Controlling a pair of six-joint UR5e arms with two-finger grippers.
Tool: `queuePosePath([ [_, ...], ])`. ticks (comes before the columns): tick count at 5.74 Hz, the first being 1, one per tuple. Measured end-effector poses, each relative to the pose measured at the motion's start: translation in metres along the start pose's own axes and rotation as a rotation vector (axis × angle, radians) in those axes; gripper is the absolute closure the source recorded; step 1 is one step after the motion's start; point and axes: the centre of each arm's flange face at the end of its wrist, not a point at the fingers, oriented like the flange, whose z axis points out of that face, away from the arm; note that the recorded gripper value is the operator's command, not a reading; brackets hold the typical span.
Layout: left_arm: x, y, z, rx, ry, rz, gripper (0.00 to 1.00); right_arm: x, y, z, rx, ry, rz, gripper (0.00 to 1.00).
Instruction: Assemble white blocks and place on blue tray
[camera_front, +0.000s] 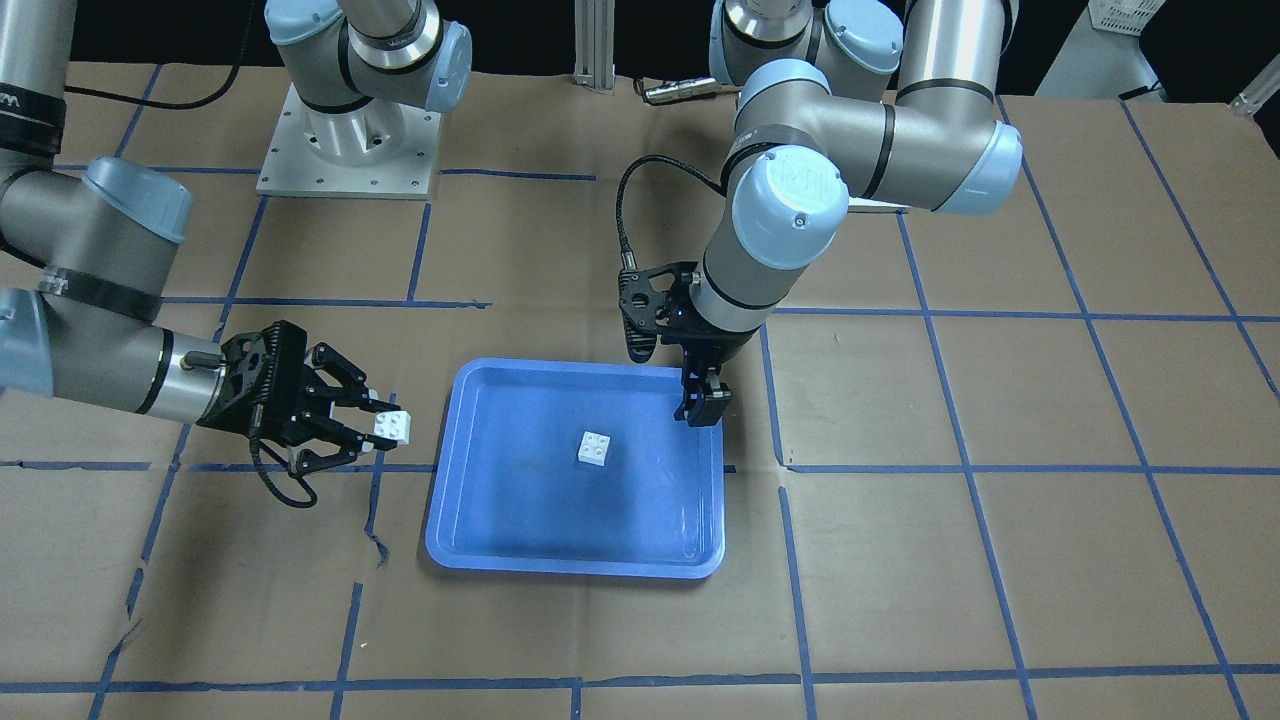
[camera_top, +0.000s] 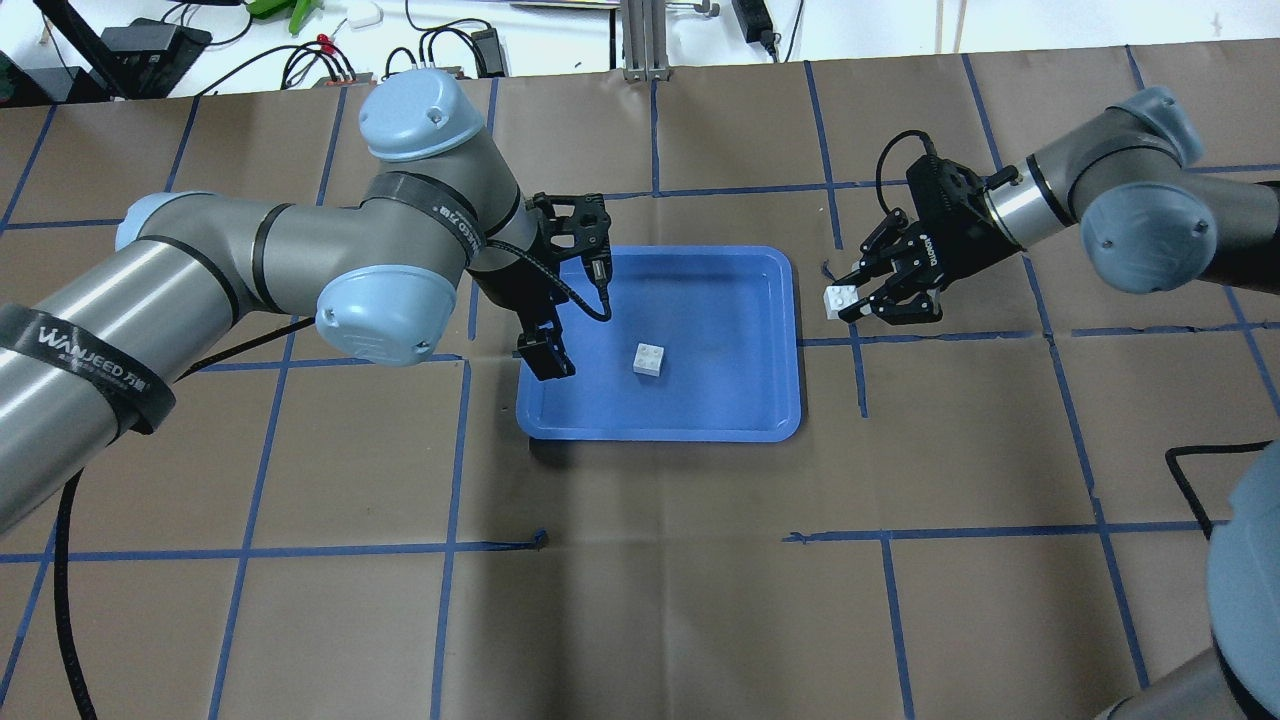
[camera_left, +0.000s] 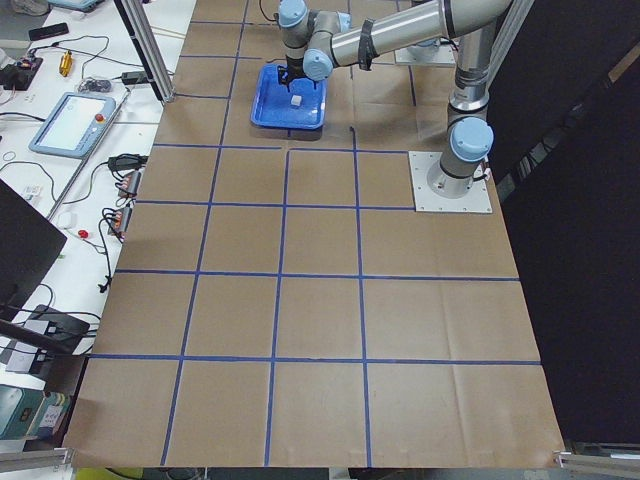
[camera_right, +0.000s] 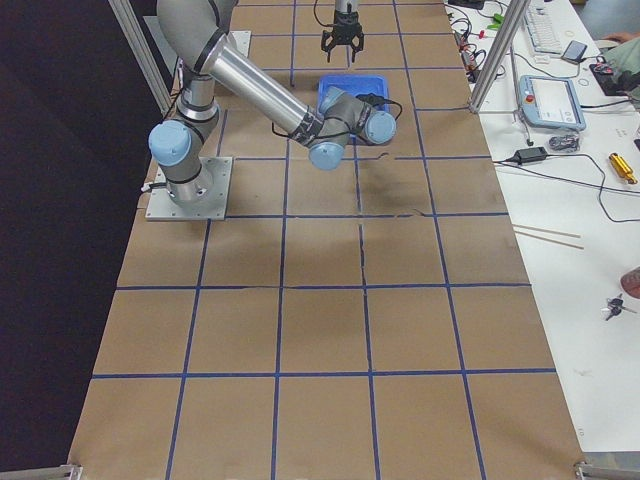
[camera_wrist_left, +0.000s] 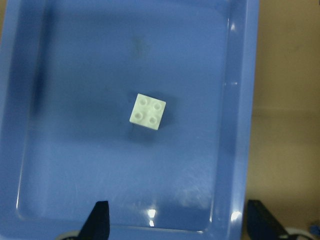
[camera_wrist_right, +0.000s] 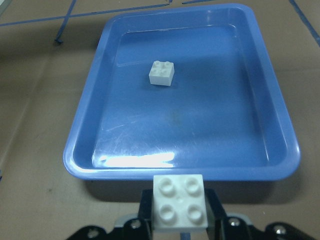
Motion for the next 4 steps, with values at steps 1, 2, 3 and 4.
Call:
queuePosePath([
  [1,0.004,0.008,-0.014,-0.055,-0.033,-0.143,0.02,-0.002,-0.01,0.015,-0.002,0.004,0.003,0.9],
  [2,0.012,0.015,-0.039,-0.068,-0.073,-0.303,0.02,-0.006,-0.02,0.035,-0.008,0.032,0.028,0.9],
  [3,0.02,0.026,-0.069,-0.054,-0.107,-0.454,0.02,-0.013,-0.032,0.06,-0.019,0.064,0.05,0.9],
  [4,0.028,0.047,-0.103,-0.033,-0.142,-0.607,0.02,-0.023,-0.047,0.086,-0.028,0.091,0.067,0.9],
])
